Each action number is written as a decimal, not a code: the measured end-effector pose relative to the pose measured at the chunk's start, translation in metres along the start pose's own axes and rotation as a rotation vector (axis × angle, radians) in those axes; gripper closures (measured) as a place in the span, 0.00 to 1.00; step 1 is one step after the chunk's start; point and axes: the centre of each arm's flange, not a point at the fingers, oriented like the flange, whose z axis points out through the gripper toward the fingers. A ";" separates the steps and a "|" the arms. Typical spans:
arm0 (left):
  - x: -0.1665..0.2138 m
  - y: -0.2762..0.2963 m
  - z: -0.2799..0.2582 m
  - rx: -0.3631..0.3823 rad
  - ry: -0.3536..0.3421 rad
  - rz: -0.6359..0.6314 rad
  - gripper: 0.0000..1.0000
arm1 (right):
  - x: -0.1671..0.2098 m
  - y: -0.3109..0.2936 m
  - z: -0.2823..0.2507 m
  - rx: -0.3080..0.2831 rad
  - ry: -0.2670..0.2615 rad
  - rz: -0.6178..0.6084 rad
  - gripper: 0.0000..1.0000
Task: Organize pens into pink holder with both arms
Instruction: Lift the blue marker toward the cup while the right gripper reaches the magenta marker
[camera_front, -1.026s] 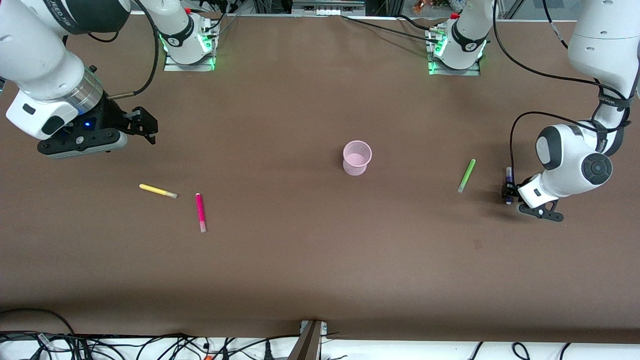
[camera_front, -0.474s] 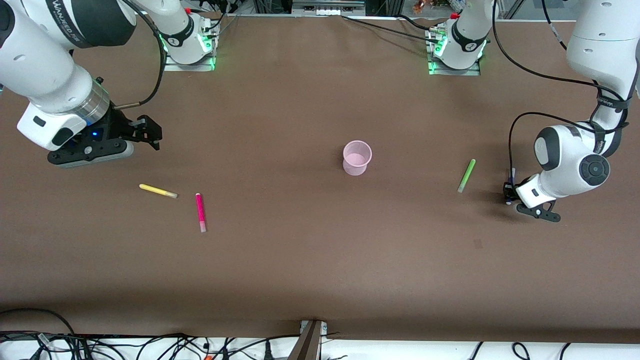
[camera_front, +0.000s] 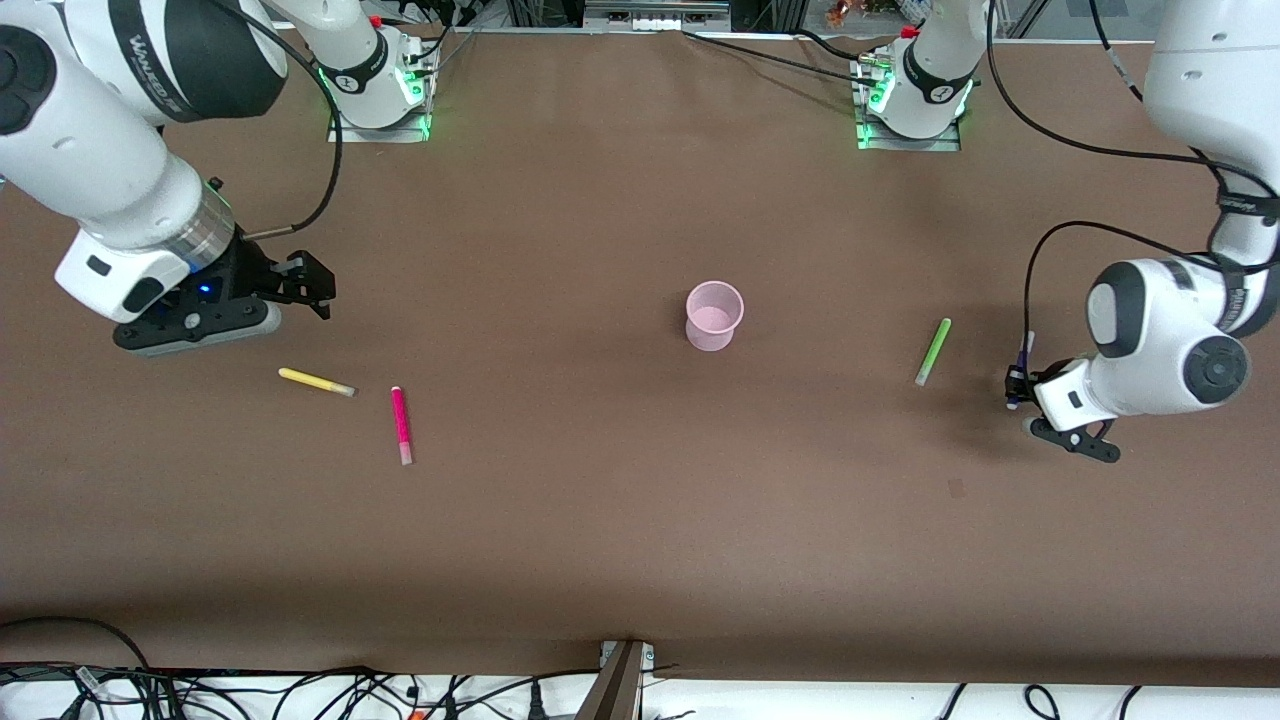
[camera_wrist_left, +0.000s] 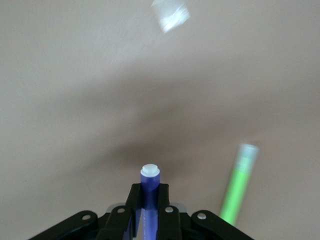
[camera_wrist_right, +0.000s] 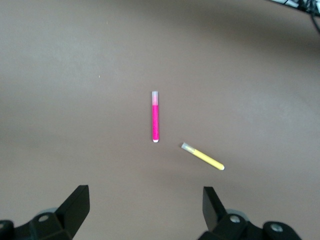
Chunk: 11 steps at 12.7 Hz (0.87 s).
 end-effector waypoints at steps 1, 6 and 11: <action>0.008 0.014 -0.030 -0.011 0.003 0.026 0.83 | 0.001 0.000 0.012 0.001 -0.031 -0.008 0.00; 0.046 0.120 -0.073 -0.252 0.094 0.145 0.83 | 0.017 0.001 0.087 0.013 -0.144 -0.034 0.00; 0.061 0.194 -0.082 -0.589 0.242 0.357 0.83 | 0.037 -0.006 0.182 0.036 -0.183 -0.041 0.02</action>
